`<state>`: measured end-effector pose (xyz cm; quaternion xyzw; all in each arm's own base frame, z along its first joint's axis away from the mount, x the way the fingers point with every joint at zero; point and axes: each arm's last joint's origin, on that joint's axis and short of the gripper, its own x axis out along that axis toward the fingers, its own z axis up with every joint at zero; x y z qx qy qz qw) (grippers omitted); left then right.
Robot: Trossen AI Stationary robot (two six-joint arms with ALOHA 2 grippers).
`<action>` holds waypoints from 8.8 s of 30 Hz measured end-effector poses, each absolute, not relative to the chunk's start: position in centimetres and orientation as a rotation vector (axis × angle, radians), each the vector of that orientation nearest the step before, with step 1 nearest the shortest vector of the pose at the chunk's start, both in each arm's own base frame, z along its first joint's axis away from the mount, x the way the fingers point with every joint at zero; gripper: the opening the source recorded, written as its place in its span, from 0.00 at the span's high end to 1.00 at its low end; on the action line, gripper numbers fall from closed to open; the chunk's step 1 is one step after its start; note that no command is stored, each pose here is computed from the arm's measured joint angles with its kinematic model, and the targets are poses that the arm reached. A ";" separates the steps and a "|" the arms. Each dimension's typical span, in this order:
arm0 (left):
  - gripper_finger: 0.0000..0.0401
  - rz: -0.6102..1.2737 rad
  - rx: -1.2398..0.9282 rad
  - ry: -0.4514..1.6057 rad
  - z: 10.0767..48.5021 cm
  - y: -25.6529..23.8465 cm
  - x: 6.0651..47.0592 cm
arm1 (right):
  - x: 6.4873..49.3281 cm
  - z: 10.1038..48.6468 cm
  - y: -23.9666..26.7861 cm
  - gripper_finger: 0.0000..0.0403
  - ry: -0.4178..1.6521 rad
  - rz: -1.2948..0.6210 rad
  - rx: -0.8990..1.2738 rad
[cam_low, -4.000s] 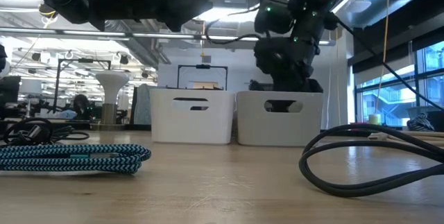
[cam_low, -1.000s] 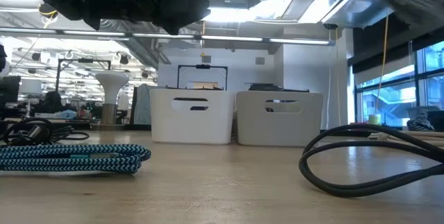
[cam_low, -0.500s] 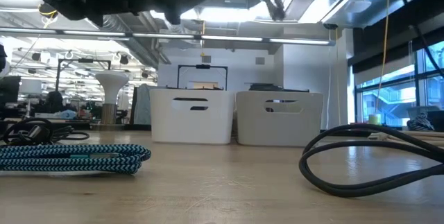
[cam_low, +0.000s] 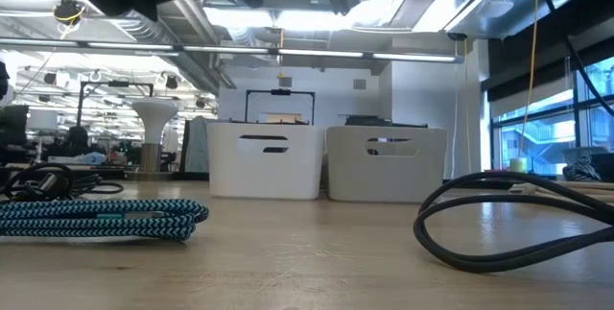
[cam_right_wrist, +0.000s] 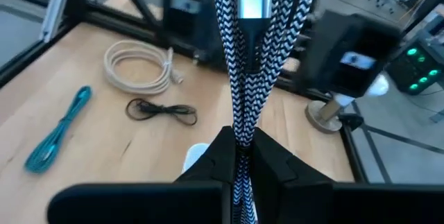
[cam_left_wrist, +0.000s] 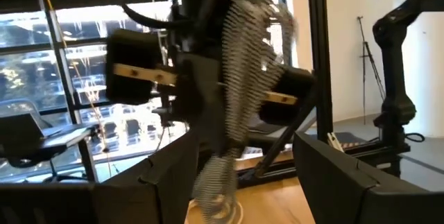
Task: Pick & Place USB Port
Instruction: Put the white patterned charger cable into the white bin, then put the brown HDMI cable into the black bin
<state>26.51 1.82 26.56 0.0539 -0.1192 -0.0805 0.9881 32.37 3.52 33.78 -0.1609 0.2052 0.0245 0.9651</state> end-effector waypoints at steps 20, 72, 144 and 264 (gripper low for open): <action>0.44 -0.160 0.124 -0.241 27.5 1.8 27.0 | 35.0 32.8 2.2 0.95 0.309 0.114 -0.322; 0.97 -0.269 1.157 1.063 25.0 5.2 30.5 | 25.5 35.3 0.0 0.37 1.134 -0.623 -0.248; 0.80 0.132 -0.769 1.164 21.2 -10.3 15.5 | 25.2 35.1 0.0 0.37 1.158 -0.642 -0.207; 0.99 0.060 -0.066 0.545 26.3 22.7 34.5 | 25.7 35.3 0.0 0.37 1.124 -0.598 -0.256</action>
